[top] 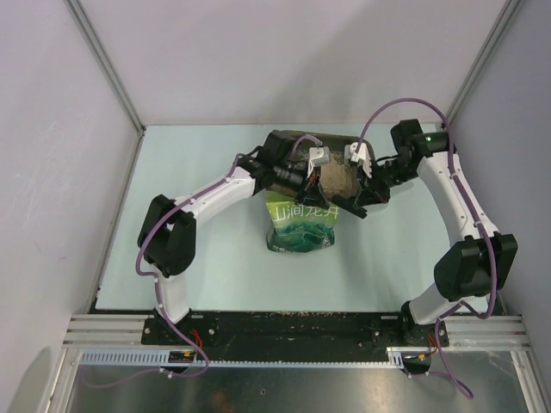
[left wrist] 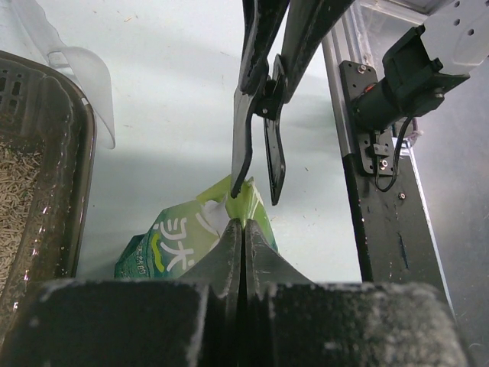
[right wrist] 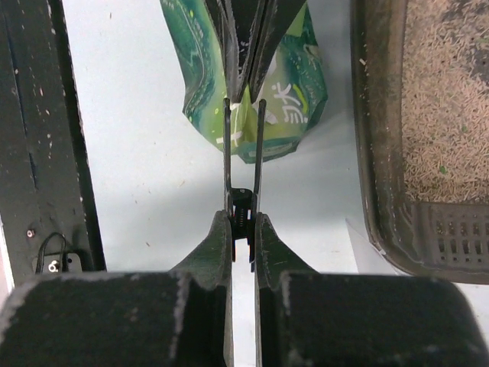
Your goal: Fill the litter box with clean litter
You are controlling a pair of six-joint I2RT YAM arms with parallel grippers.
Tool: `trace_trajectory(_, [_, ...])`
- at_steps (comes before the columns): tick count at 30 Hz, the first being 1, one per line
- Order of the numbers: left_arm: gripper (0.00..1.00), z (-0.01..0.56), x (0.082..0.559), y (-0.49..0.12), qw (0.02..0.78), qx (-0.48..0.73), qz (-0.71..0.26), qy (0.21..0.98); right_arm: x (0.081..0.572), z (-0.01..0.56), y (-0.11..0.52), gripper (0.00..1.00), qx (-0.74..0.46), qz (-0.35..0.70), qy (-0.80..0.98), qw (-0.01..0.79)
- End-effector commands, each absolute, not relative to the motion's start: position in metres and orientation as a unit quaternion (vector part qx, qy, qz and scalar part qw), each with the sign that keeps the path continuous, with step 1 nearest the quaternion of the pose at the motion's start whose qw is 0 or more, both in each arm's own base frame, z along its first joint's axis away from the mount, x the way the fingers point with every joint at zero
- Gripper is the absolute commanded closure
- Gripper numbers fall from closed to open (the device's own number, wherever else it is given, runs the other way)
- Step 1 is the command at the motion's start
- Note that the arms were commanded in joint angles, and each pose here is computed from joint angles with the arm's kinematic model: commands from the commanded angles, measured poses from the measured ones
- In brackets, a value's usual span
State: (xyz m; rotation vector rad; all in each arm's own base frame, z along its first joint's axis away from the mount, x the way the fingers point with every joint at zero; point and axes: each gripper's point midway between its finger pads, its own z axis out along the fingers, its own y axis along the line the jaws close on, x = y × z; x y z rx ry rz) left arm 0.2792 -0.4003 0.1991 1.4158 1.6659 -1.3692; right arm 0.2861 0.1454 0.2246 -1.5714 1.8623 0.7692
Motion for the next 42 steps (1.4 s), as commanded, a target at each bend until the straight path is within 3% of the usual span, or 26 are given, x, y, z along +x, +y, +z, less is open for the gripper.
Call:
trace_trajectory(1, [1.0,0.216,0.268,-0.405,0.286,0.543,-0.517,0.597,0.26,0.221,0.134,1.0,-0.608,0.269,0.705,0.247])
trace_trajectory(10, [1.0,0.219,0.266,-0.405,0.288,0.544,-0.516,0.595,0.26,0.215,0.14,1.0,-0.619,0.257,0.701,0.243])
trace_trajectory(13, [0.86,0.219,0.267,-0.405,0.29,0.544,-0.514,0.597,0.26,0.213,0.146,1.0,-0.628,0.247,0.698,0.24])
trace_trajectory(14, [0.75,0.221,0.266,-0.405,0.292,0.545,-0.513,0.596,0.263,0.214,0.148,1.0,-0.632,0.24,0.695,0.243])
trace_trajectory(16, [0.64,0.224,0.269,-0.401,0.3,0.544,-0.507,0.598,0.264,0.214,0.152,1.0,-0.644,0.222,0.691,0.242])
trace_trajectory(20, [0.59,0.233,0.273,-0.384,0.321,0.545,-0.494,0.596,0.264,0.214,0.155,1.0,-0.664,0.196,0.684,0.23])
trace_trajectory(25, [0.57,0.232,0.283,-0.343,0.335,0.521,-0.48,0.621,0.267,0.222,0.162,1.0,-0.673,0.17,0.68,0.236])
trace_trajectory(33, [0.57,0.22,0.26,-0.312,0.326,0.518,-0.477,0.63,0.275,0.227,0.17,1.0,-0.672,0.15,0.684,0.241])
trace_trajectory(39, [0.67,0.208,0.258,-0.31,0.318,0.524,-0.472,0.633,0.281,0.239,0.18,1.0,-0.631,0.194,0.71,0.246])
trace_trajectory(42, [0.78,0.205,0.259,-0.312,0.315,0.523,-0.474,0.634,0.278,0.237,0.181,1.0,-0.636,0.194,0.707,0.241])
